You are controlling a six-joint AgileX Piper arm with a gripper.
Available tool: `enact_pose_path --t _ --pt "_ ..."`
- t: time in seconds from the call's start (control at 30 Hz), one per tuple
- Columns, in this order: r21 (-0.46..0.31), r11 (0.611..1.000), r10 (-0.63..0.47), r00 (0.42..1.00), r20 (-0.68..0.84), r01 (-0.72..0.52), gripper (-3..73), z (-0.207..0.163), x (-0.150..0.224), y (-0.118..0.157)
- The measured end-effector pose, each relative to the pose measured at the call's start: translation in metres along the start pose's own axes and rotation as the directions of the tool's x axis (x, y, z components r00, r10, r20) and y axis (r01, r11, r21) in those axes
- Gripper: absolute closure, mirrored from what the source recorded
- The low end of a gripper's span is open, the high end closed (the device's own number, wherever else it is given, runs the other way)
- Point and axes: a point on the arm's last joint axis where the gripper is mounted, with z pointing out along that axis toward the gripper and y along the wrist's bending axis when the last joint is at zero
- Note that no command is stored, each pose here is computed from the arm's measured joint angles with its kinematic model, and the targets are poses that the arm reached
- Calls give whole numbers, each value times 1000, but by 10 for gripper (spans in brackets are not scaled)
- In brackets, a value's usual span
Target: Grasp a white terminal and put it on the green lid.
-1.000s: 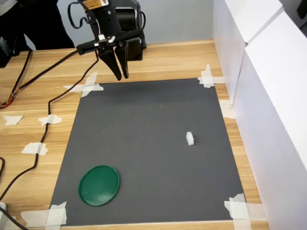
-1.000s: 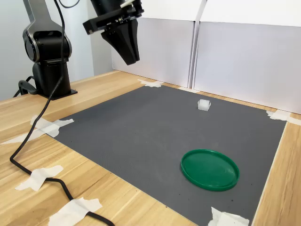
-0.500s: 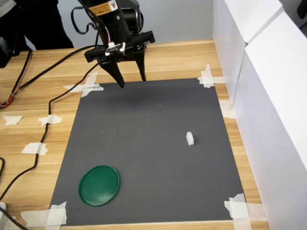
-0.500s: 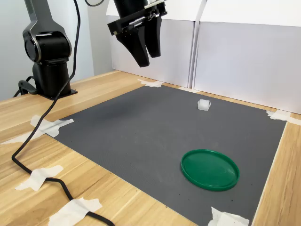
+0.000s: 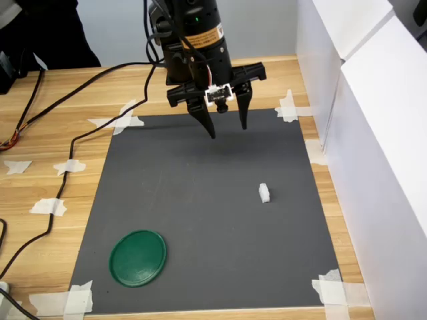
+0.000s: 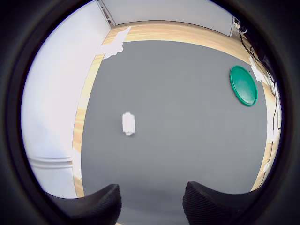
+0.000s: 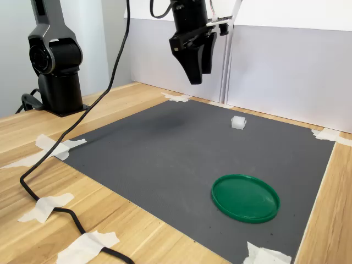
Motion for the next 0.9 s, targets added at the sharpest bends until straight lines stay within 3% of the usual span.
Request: enact_pose_path --t 0.37,0.9 --pt "6 997 -81 995 -60 81 131 41 -35 39" --pt "27 997 -66 991 -119 69 131 96 -41 40"
